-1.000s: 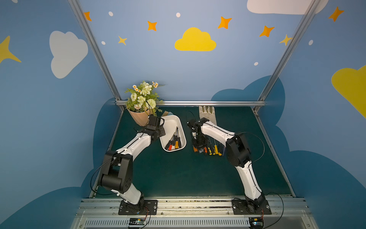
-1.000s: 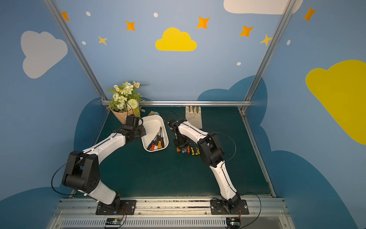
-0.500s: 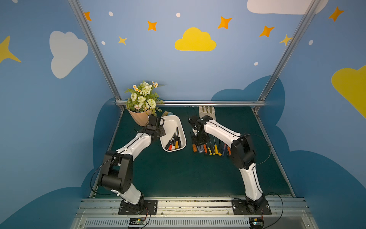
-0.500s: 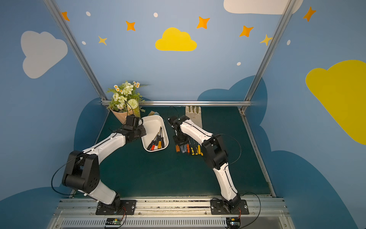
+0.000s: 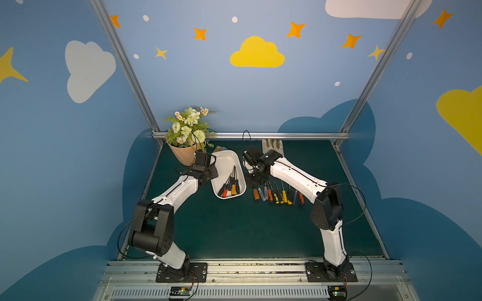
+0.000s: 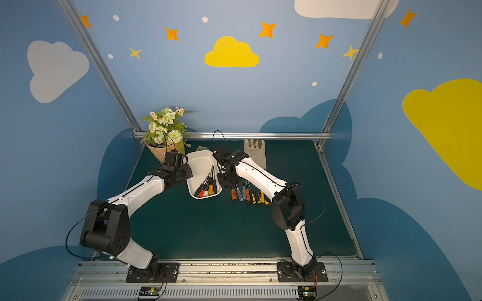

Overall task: Take out the screwdriver from the storage box
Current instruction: Pick up the screwdriver from the storage box.

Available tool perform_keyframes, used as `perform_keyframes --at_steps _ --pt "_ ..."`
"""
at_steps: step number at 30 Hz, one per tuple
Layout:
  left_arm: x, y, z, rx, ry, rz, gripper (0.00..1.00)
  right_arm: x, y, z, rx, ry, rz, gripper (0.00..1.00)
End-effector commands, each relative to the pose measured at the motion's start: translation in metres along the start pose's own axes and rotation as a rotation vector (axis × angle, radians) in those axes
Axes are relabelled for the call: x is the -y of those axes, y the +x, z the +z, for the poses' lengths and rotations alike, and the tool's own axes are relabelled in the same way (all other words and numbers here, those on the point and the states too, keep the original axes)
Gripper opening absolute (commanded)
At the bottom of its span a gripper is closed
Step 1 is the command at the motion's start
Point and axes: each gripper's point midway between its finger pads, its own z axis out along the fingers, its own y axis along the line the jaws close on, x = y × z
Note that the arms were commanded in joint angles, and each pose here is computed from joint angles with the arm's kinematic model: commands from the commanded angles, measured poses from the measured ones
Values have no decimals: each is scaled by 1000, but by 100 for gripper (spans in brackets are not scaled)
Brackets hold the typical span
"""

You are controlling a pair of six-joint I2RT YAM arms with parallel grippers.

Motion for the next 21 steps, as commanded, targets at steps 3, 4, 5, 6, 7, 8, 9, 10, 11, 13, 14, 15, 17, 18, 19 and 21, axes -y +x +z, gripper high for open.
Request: perform_keyframes --at_steps 3,4,5,6,7,8,9,10,11,13,14,15,17,18,19,21 --pt "17 -20 -12 70 77 9 2 -45 -24 -25 102 -154 -6 32" --pt "17 -20 -12 73 78 14 2 -49 -25 -24 100 -162 -3 32" --pt "17 -21 -13 77 80 16 2 -53 -25 -21 99 -172 -2 32" --pt "19 -21 -13 82 86 21 2 -57 -25 -17 97 -179 1 33" --pt "19 -21 -13 86 89 25 2 -60 -25 -14 97 -186 2 33" --pt "20 -21 -14 90 93 25 2 -63 -26 -10 97 -194 8 33" --pt "21 -22 -15 98 100 26 2 -66 -26 -5 92 -200 14 33" --pt "22 -23 -17 112 111 26 2 -67 -27 -2 89 -204 20 33" --pt "23 -24 -18 123 119 28 2 -68 -28 3 86 -206 24 34" --pt "24 -25 -20 139 126 30 2 -69 -29 9 86 -203 38 35" --pt "24 -25 -20 141 128 31 2 -68 -30 14 84 -198 47 35" --pt "24 -26 -21 142 130 32 2 -68 -31 17 85 -194 55 35" --pt "25 -24 -19 136 133 38 2 -66 -31 24 81 -186 73 36" --pt "26 -24 -19 133 133 39 2 -67 -32 27 81 -186 79 36" --pt "26 -24 -19 133 132 41 2 -67 -32 29 81 -186 86 37" --pt "27 -23 -19 134 128 53 2 -67 -33 32 82 -178 89 37"
